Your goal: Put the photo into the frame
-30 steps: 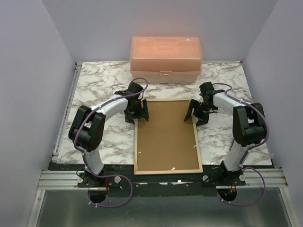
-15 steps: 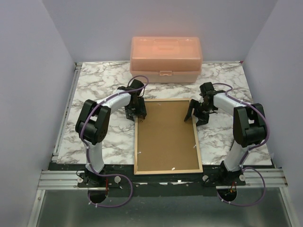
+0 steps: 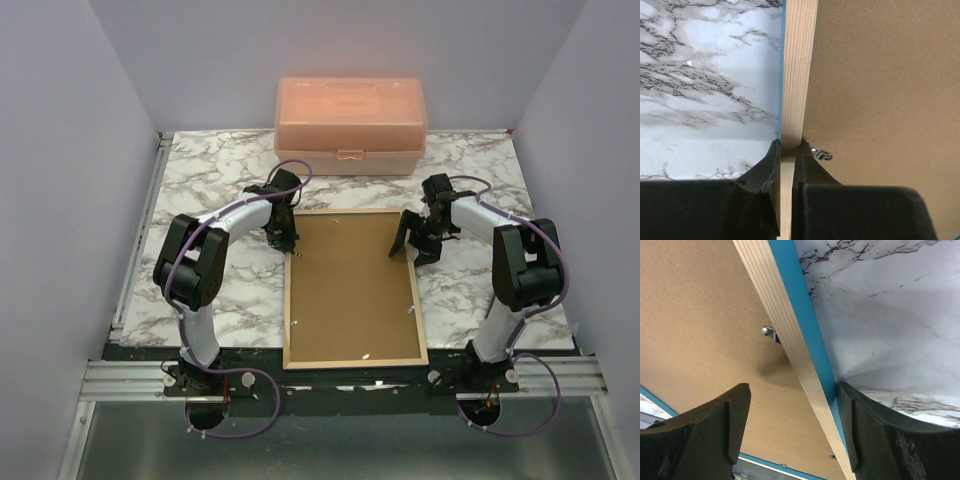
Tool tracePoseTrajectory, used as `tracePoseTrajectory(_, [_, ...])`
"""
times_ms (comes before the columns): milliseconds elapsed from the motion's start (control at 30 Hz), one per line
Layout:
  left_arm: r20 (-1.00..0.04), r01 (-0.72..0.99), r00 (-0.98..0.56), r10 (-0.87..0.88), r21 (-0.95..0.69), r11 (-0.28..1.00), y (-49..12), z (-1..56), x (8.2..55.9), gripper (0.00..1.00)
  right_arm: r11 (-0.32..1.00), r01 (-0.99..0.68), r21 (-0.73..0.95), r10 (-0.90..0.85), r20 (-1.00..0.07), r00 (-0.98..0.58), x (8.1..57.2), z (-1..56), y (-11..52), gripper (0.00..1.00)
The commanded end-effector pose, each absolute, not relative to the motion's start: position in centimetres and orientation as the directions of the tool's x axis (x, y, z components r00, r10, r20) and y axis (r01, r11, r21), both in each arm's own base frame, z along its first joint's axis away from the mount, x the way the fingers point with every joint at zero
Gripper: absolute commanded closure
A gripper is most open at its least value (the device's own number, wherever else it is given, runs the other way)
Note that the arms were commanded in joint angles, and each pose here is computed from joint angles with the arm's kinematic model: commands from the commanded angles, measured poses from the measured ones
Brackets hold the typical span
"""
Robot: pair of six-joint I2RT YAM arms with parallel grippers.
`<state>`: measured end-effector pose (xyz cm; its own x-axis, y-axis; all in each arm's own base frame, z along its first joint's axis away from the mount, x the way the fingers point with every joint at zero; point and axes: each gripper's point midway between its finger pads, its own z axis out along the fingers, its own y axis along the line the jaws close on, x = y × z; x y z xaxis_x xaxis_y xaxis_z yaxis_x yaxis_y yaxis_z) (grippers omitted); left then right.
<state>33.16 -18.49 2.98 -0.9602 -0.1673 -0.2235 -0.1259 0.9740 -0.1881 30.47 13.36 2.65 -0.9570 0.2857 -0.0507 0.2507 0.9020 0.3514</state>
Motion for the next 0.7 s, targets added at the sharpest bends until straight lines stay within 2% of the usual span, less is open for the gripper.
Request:
tracePoseTrajectory(0, [-0.176, -0.125, -0.972, -0.152, -0.156, 0.980, -18.0, 1.5, 31.2, 1.00, 0.898, 0.252, 0.362, 0.271, -0.003, -0.963, 29.3, 1.5, 13.8, 0.24])
tracePoseTrajectory(100, [-0.190, -0.121, -0.970, -0.153, -0.171, 0.978, -18.1, 2.3, 31.4, 1.00, 0.896, 0.251, 0.366, 0.272, -0.005, -0.962, 29.4, 1.6, 13.9, 0.24])
tracePoseTrajectory(133, [-0.198, -0.122, -0.967, -0.158, -0.179, 0.976, -18.2, 2.7, 31.4, 0.95, 0.896, 0.250, 0.366, 0.271, -0.007, -0.963, 29.4, 1.7, 13.9, 0.24])
tracePoseTrajectory(267, [-0.216, -0.121, -0.962, -0.169, -0.218, 0.968, -18.8, 4.2, 31.9, 0.53, 0.896, 0.252, 0.366, 0.272, -0.003, -0.962, 29.2, 1.6, 13.9, 0.24])
tracePoseTrajectory(400, [-0.228, -0.108, -0.960, -0.165, -0.244, 0.964, -19.4, 5.0, 32.2, 0.34, 0.896, 0.253, 0.365, 0.272, 0.000, -0.962, 29.1, 1.5, 13.8, 0.24])
tracePoseTrajectory(533, [-0.229, -0.096, -0.961, -0.156, -0.251, 0.963, -19.8, 4.8, 32.3, 0.28, 0.896, 0.256, 0.363, 0.272, 0.005, -0.962, 28.9, 1.3, 13.8, 0.24])
tracePoseTrajectory(667, [-0.213, -0.097, -0.966, -0.144, -0.217, 0.971, -19.9, 3.8, 32.2, 0.31, 0.897, 0.256, 0.361, 0.271, 0.011, -0.963, 28.7, 1.0, 13.8, 0.24])
